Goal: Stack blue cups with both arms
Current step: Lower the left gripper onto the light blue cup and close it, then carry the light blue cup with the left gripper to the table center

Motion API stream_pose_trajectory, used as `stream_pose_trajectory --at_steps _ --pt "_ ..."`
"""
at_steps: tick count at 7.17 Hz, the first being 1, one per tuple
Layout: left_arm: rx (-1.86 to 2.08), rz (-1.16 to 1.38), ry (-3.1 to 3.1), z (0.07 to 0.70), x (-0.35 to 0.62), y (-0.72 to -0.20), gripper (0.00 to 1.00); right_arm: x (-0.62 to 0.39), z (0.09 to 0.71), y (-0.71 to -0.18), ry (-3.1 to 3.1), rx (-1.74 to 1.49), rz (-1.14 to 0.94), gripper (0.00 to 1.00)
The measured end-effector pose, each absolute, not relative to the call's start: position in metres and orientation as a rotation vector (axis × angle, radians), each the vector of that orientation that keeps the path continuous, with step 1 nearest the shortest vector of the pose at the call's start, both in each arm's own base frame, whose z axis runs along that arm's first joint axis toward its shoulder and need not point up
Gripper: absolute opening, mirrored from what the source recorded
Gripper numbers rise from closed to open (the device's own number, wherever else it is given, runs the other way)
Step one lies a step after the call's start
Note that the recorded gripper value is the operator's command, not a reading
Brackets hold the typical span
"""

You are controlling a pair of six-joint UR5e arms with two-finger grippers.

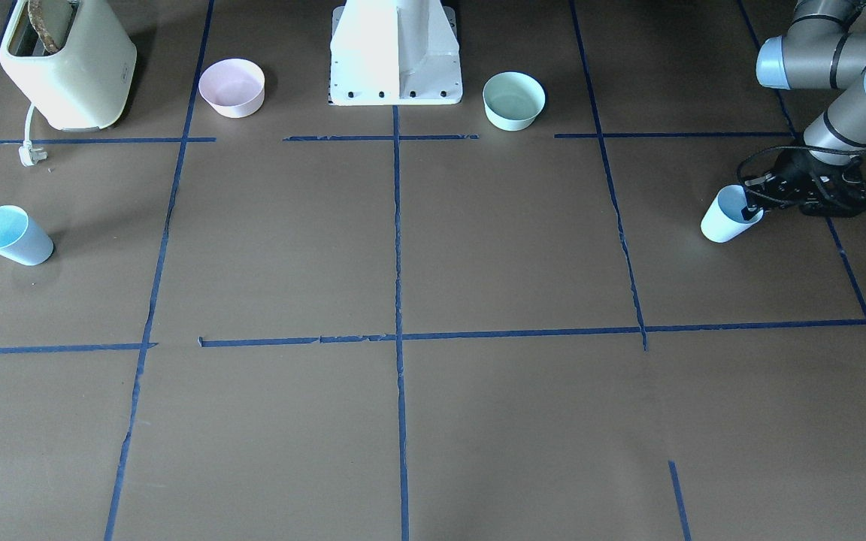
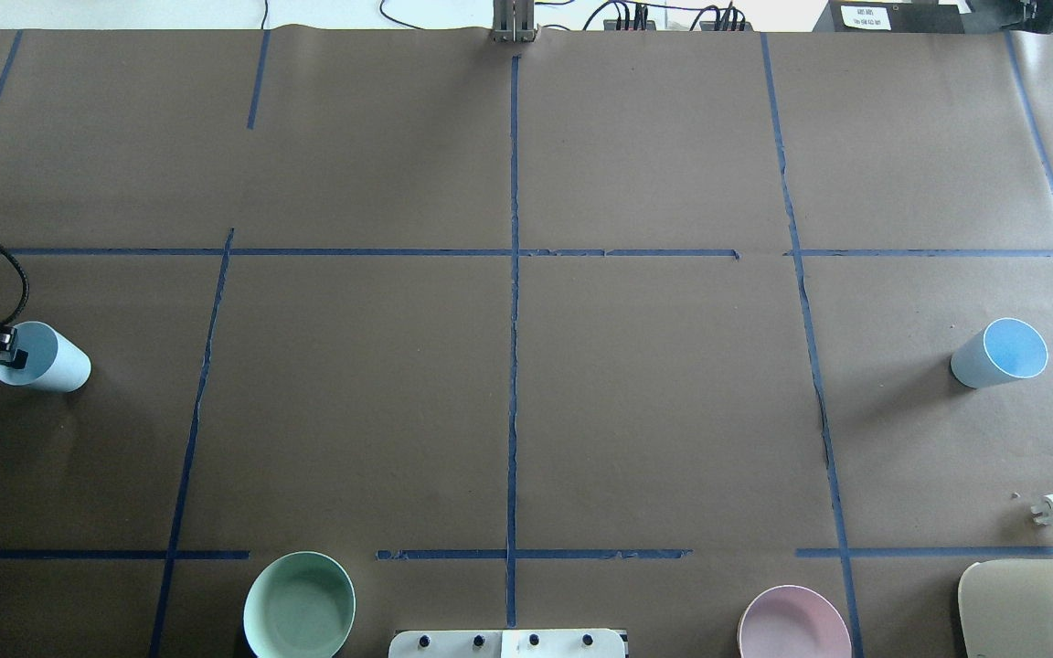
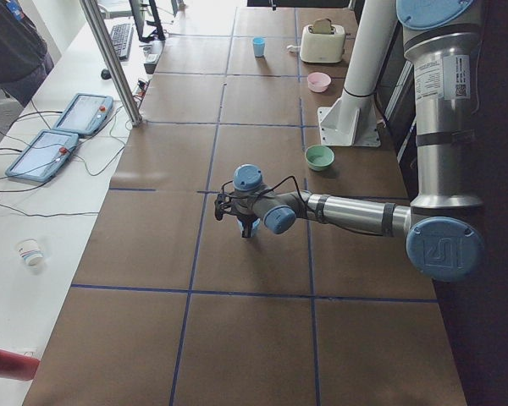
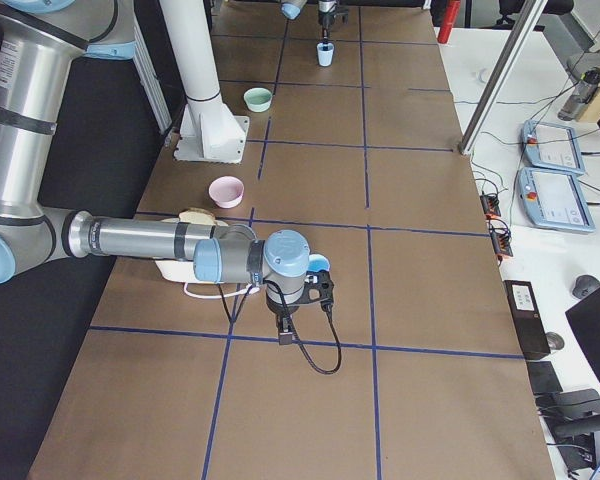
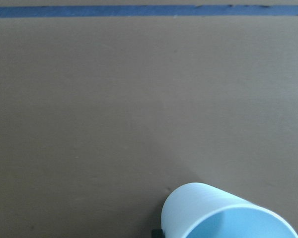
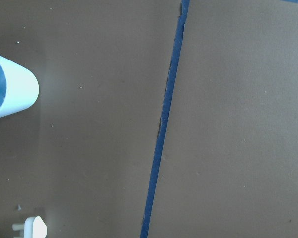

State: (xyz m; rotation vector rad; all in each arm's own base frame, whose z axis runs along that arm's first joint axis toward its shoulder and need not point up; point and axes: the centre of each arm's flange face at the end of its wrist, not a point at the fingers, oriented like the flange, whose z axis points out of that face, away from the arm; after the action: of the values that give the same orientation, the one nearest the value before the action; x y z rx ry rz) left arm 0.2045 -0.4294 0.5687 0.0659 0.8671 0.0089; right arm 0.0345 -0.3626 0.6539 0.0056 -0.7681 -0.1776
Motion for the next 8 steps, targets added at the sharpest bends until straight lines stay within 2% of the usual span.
stream_pose_trajectory --at_steps 2,5,8 --pt "0.089 -0.023 0.928 0.504 0.227 -0.456 0.0 0.034 0.654 -0.363 -0.768 0.005 -0.175 1.0" --pt "0.111 0.081 0.968 0.345 0.348 -0.494 0.0 0.034 0.648 -0.368 -0.768 0.023 -0.18 1.0" --pt "0.132 0.108 0.935 0.223 0.488 -0.455 0.0 0.031 0.634 -0.38 -0.78 0.076 -0.203 1.0"
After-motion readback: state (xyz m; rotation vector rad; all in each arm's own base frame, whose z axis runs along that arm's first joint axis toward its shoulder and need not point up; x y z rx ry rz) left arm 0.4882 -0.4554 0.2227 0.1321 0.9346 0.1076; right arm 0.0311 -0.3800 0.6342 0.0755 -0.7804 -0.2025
